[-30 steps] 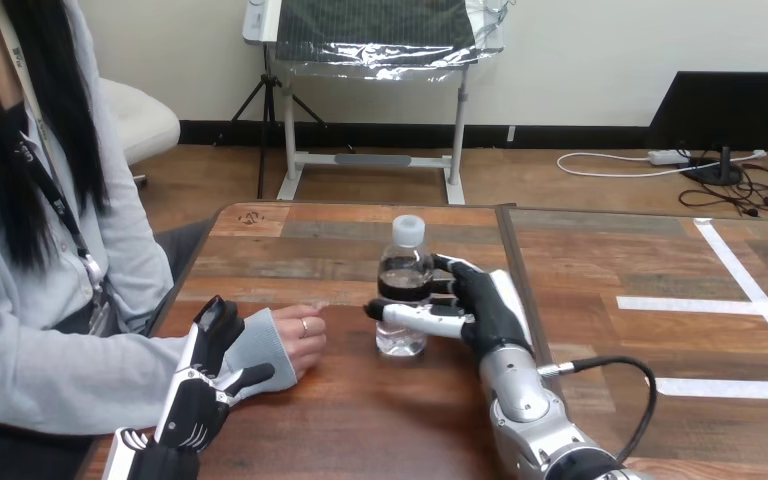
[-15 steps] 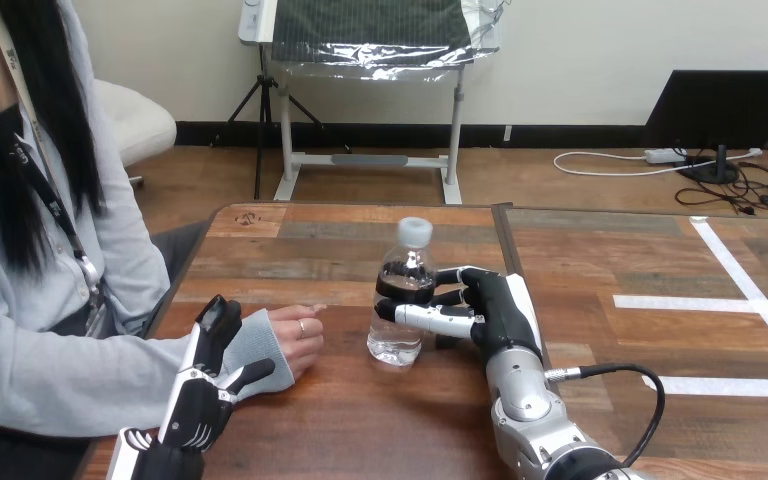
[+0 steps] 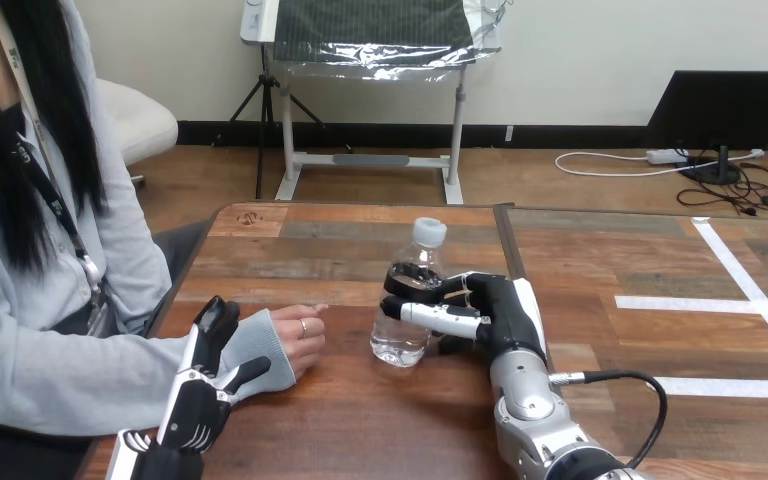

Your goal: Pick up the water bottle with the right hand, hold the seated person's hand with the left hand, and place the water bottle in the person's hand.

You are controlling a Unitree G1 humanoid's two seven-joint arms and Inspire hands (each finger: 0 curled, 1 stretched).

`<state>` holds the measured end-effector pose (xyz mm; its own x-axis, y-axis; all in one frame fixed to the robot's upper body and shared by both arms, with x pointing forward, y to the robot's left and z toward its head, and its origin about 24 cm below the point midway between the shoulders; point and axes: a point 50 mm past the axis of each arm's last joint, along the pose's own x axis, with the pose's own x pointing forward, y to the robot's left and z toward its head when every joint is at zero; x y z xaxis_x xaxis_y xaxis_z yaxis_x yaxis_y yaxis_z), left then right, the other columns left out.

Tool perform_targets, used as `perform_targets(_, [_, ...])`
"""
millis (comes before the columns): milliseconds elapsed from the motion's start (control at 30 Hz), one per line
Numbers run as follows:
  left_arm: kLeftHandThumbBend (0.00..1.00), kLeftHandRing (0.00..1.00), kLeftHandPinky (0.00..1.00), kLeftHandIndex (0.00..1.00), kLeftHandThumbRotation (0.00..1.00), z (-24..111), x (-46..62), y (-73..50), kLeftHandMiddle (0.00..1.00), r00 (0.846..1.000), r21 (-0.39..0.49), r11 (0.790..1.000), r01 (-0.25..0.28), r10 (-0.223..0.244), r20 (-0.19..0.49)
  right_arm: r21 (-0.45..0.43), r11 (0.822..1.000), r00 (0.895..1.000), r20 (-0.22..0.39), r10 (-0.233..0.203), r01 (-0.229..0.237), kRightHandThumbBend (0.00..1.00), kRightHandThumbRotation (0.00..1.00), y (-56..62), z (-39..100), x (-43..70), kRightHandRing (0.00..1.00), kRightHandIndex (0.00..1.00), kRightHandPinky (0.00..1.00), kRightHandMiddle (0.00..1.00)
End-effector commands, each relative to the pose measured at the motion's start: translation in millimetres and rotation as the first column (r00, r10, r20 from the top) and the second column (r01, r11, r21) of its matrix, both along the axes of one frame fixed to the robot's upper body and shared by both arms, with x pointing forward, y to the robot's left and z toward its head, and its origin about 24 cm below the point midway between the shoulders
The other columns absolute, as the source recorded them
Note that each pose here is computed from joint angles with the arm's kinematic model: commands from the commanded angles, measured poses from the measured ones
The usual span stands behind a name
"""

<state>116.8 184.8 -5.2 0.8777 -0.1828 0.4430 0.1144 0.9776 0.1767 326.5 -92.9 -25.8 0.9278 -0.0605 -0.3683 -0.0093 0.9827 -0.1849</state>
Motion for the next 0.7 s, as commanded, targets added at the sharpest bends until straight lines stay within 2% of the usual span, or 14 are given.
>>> perform_targets(0, [1.0,1.0,0.87,1.0,0.55,5.9,7.8,-4.1,1.0,0.997,-0.003,1.0,0.006,-0.006,0.072,0.064,0.997,0.996,0.082,0.039,-0.044,0.82,0.0,29.3,28.2,16.3,0.39,0.35,0.36,0.38])
perform_targets(667, [1.0,1.0,0.87,1.0,0.56,4.0,10.2,-4.5,1.0,0.997,0.003,1.0,0.005,-0.005,0.08,0.129,0.992,0.996,0.087,-0.017,0.006,0.82,0.0,12.6,24.6,16.2,0.39,0.36,0.37,0.39])
